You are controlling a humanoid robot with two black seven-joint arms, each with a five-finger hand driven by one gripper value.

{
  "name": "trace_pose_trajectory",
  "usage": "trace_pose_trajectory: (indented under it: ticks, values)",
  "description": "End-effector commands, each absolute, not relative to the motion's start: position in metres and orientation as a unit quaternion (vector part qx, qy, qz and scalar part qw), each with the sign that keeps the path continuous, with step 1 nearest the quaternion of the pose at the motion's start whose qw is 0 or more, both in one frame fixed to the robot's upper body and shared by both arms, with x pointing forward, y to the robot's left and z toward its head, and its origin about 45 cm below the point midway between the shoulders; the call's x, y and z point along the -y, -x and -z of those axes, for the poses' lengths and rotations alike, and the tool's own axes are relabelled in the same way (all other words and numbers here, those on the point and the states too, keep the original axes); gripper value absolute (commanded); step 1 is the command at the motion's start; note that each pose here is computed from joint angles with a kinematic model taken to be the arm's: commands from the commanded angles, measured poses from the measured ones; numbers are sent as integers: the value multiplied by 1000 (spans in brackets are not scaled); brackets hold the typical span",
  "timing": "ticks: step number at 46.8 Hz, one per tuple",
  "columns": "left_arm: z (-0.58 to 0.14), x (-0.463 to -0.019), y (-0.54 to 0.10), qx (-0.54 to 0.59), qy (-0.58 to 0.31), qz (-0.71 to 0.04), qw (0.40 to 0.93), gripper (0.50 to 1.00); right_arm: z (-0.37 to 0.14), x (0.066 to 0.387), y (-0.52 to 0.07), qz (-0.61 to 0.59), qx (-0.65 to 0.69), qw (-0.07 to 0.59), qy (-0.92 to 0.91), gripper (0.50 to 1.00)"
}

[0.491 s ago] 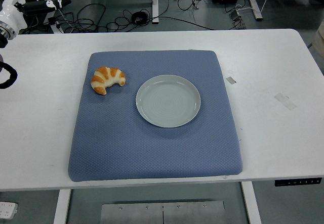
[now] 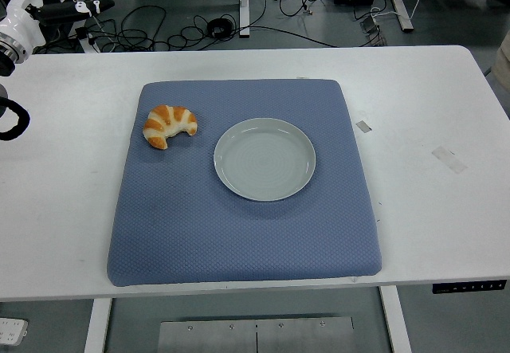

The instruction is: Place the bread on the plate

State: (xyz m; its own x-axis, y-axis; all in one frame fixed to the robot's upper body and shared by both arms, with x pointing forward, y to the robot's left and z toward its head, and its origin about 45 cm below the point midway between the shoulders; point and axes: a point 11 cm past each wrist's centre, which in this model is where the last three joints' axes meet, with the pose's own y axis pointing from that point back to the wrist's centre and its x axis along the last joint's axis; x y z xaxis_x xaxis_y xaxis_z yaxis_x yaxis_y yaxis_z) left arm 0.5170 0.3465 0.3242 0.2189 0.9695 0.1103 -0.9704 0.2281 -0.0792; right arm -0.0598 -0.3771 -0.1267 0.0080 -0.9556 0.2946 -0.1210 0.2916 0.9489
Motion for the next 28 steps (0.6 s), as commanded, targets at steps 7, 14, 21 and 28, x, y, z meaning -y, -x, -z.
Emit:
trace_pose_trajectory:
  ticks: [7, 14, 21, 28]
  values:
    - [-323, -346, -517, 67, -4, -621, 781, 969, 127, 377, 60, 383, 591, 544, -456, 1000]
    - [-323, -346, -517, 67, -4, -621, 781, 969, 127, 377, 60, 383, 591, 544, -456, 1000]
    - [-322, -343, -517, 66, -3, -619, 783, 969, 127, 377, 60, 383, 591, 545, -455, 1000]
    - [-320, -342, -517, 64, -4, -618, 783, 969, 127, 377, 60, 383, 591, 545, -455, 1000]
